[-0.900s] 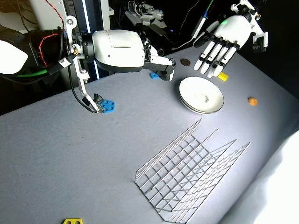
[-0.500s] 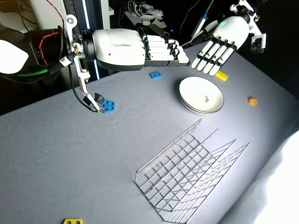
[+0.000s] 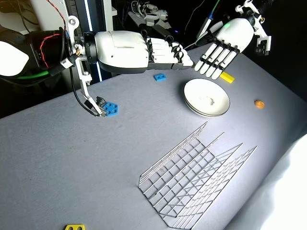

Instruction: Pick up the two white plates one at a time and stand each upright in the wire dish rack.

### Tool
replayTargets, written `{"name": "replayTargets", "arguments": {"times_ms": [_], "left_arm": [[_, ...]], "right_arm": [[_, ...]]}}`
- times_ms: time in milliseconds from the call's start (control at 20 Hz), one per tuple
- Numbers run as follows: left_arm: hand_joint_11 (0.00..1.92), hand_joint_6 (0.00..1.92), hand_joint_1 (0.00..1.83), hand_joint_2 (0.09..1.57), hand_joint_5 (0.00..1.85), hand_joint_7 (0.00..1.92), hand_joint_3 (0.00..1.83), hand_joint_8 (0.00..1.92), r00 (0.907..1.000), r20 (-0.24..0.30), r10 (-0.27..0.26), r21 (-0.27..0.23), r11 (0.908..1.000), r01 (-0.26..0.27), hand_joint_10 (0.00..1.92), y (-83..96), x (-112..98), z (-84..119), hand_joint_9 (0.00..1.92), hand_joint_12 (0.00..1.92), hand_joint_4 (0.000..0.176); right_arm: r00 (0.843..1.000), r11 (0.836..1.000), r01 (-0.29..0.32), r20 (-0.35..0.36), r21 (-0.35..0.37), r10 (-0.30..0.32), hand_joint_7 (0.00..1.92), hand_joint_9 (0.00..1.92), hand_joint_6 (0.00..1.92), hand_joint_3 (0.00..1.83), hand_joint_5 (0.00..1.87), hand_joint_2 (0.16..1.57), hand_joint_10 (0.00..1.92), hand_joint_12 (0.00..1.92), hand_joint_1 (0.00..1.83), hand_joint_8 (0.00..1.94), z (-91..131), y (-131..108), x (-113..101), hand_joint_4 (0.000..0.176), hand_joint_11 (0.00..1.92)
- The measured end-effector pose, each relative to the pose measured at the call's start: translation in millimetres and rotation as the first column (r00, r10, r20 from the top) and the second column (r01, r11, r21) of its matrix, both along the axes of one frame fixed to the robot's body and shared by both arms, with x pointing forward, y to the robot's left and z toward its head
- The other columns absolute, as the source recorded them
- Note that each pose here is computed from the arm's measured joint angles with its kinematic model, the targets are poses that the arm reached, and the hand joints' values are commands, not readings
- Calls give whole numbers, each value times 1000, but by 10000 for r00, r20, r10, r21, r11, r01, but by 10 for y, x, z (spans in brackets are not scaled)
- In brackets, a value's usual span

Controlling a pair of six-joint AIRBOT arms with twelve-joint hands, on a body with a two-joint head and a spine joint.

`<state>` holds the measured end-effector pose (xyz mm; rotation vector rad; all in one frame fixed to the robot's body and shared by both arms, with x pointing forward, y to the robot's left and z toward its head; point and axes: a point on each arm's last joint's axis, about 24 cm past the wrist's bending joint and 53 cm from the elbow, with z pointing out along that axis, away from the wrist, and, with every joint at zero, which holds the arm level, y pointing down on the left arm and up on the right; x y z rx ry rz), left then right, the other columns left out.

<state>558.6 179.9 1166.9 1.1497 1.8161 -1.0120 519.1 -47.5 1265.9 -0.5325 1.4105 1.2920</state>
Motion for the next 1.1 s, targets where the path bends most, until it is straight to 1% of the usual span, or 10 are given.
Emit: {"name": "replayTargets", "arguments": {"times_ms": [150,300,400,450,500,600,650,750,900,1100], "left_arm": [[0,3,0,1111,71,19,11,6,9997,-234,119,439,9990,-109,0,69,33,-166,0,0,0],[0,8,0,1115,68,12,11,4,9970,-684,371,386,9987,-345,0,90,75,-267,0,0,0],[2,11,0,1115,79,8,10,3,9941,-915,579,556,9970,-530,0,139,115,-387,0,1,0],[4,13,0,1116,85,16,10,6,9920,-1021,745,849,9942,-659,0,193,146,-509,0,2,0],[6,12,0,1110,85,22,7,8,9907,-1051,859,1032,9918,-751,0,237,174,-569,1,3,0],[6,11,0,1109,86,23,6,8,9881,-1060,1111,1035,9896,-1001,1,274,248,-593,2,3,0],[4,10,0,1103,87,31,3,11,9857,-1081,1294,853,9890,-1205,1,270,302,-567,4,2,0],[4,10,0,1103,87,31,3,11,9837,-1134,1393,826,9880,-1304,1,262,321,-585,4,2,0],[6,0,0,1111,63,22,6,5,9834,-1238,1327,957,9880,-1213,3,268,310,-651,7,3,0],[0,0,0,1112,60,16,3,0,9762,-1282,1750,1220,9796,-1596,0,398,401,-744,0,0,0]], "right_arm": [[10000,10000,-10,11,-7,10,0,0,6,9,19,1069,0,0,0,0,0,1,-3,0,0],[10000,10000,-11,12,-4,11,0,0,9,8,30,1071,0,0,0,0,0,1,-3,0,0],[10000,10000,-13,18,-8,13,12,0,12,6,42,1070,0,0,0,5,0,2,-3,0,0],[10000,10000,-16,21,-2,16,14,0,12,6,43,1071,0,0,0,6,2,2,-4,0,0],[10000,10000,-21,22,-5,21,2,0,4,3,26,1066,0,0,0,0,1,2,-5,0,0],[10000,10000,-22,28,-9,22,0,0,2,2,22,1064,0,0,0,0,1,2,-6,0,0],[10000,10000,-33,41,-18,34,11,0,8,5,37,1071,0,0,0,4,0,4,-9,0,0],[10000,10000,-34,37,-16,34,11,0,8,5,37,1071,0,0,0,4,0,4,-9,0,0],[10000,10000,-41,44,-4,41,7,0,3,3,28,1070,0,0,0,2,3,4,-11,0,0],[10000,10000,-64,72,25,64,13,0,8,4,43,1076,0,0,0,4,12,5,-17,0,0]]}}
